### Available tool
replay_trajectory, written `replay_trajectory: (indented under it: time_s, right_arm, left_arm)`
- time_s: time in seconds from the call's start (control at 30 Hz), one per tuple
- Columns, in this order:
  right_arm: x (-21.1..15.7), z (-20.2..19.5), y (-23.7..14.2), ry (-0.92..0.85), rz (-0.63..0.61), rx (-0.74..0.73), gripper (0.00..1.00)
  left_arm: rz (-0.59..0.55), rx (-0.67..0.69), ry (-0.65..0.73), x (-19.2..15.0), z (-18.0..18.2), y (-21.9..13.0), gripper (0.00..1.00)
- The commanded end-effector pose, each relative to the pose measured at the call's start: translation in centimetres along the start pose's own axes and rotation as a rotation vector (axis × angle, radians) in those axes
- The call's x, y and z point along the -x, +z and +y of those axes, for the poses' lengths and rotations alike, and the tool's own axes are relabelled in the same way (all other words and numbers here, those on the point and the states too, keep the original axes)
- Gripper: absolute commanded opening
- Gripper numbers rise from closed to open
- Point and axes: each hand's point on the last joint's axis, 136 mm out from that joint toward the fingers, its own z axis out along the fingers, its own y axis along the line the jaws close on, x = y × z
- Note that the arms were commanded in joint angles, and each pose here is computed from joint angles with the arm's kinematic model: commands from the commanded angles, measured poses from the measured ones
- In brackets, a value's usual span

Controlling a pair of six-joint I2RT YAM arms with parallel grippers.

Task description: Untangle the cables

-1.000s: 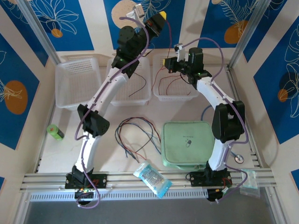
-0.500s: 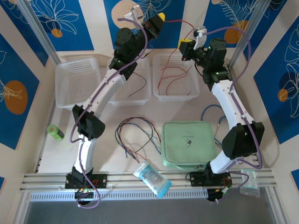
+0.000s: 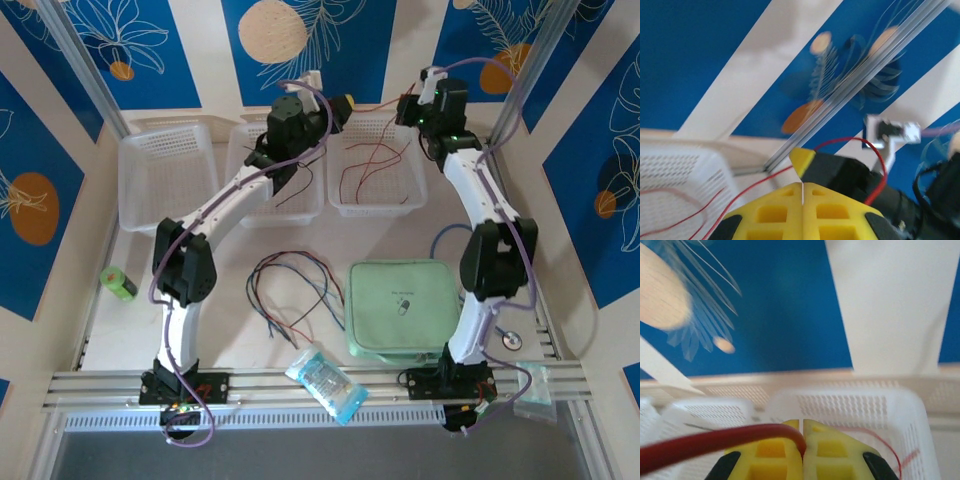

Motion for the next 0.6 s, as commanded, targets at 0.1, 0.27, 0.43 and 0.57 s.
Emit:
replay_trajectory:
  time_s: [0.1,0.27,0.43,0.57]
  right_arm:
    - [-9.2,-3.8,3.8,0.016,0.350,-0.170,0.00]
    - [-14.5,-4.6,5.4,-0.018,0.559,-0.205,0.00]
    - [-17.8,-4.2,6.1,-0.028,0.661,-0.191,0.01]
    - [-19.5,-4.3,6.2,-0.046,0.710,-0.200,0.04]
  left_arm:
    - [0.324,0.199,0.071,-10.2,7.0,2.1,0.00]
    - [0.507,0.298,0.093,-15.9,10.3,2.6,0.00]
    - [0.603,0.355,0.093,-19.3,12.4,2.2,0.00]
    - [0.625,0.360,0.086,-19.9,12.7,2.0,0.00]
